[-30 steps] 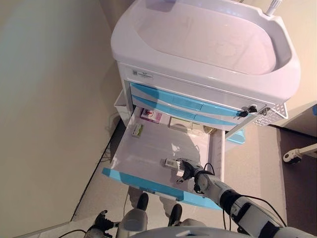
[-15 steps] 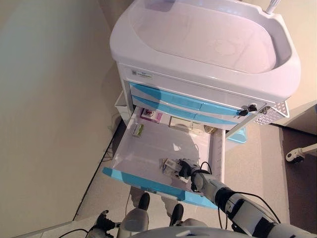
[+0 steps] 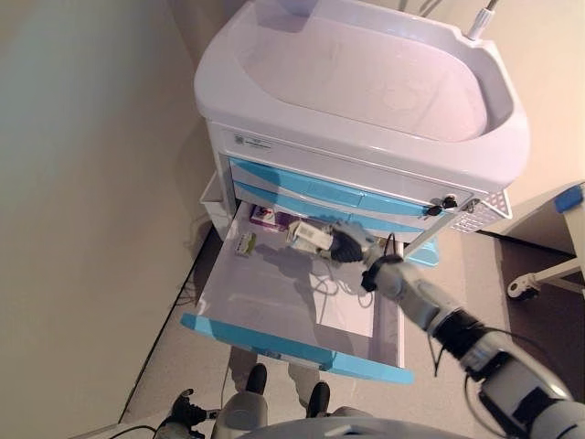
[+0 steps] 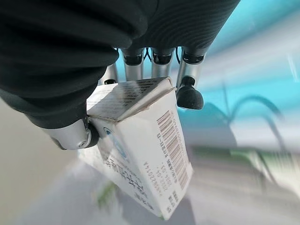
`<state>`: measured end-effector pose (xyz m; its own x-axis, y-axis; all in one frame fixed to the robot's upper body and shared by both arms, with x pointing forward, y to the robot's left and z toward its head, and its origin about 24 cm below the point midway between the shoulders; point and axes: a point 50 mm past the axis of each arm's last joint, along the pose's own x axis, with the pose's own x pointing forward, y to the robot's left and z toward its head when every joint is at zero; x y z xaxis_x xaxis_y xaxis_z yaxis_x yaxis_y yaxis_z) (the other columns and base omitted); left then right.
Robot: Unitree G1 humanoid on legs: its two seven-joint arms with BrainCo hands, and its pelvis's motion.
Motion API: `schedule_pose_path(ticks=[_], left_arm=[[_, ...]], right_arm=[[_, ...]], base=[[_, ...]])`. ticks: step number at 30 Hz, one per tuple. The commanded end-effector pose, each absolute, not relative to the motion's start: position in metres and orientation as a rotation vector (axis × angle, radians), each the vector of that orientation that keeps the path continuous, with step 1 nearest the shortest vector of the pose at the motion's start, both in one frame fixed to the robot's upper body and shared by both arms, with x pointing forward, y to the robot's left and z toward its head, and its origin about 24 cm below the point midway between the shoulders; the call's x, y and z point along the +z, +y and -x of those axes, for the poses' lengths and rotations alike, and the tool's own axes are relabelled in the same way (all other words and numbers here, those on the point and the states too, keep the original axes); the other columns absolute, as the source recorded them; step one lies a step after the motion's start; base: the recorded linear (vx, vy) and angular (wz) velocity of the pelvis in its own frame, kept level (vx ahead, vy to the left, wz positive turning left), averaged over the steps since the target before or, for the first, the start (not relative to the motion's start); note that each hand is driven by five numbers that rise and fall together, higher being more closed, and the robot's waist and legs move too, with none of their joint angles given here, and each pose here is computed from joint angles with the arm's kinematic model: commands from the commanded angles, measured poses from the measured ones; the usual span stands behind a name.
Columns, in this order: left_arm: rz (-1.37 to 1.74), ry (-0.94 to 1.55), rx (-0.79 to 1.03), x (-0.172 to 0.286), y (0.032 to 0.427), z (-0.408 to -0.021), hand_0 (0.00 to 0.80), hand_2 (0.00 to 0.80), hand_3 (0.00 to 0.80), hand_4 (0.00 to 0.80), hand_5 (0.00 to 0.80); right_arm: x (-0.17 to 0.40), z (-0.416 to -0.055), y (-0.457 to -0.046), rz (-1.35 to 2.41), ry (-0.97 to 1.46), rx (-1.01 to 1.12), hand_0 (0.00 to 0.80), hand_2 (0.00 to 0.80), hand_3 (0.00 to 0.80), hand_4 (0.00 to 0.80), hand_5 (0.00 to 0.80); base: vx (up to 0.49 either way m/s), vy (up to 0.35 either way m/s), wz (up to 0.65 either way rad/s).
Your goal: Open the drawer and pick up the medicine
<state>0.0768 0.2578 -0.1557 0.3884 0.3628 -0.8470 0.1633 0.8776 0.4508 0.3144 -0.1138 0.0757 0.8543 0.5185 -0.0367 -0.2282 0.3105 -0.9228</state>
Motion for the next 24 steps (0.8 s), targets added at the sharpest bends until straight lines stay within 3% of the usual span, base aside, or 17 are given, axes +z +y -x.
schedule_pose_path(ticks=[1, 13, 24], left_arm=[[-0.494, 1.216, 0.121, -0.158, 0.258, -0.072, 0.000, 0.000, 0.000, 0.000, 0.000], [-0.423, 1.288, 0.081, -0.160, 0.262, -0.048, 0.000, 0.000, 0.000, 0.000, 0.000], [-0.408, 1.321, 0.065, -0.162, 0.260, -0.035, 0.000, 0.000, 0.000, 0.000, 0.000]], right_arm=[[0.116, -0.315, -0.105, 1.019, -0.415, 0.563, 0.800, 0.800, 0.800, 0.800, 0.800], [0.231, -0.295, -0.142, 0.839, -0.483, 0.809, 0.800, 0.800, 0.800, 0.800, 0.800], [0.329, -0.315, -0.184, 0.969, -0.586, 0.499, 0.800, 0.800, 0.800, 0.800, 0.800]], base=[[0.039, -0.006, -0.17], [0.032, -0.002, -0.10], [0.026, -0.011, -0.07]])
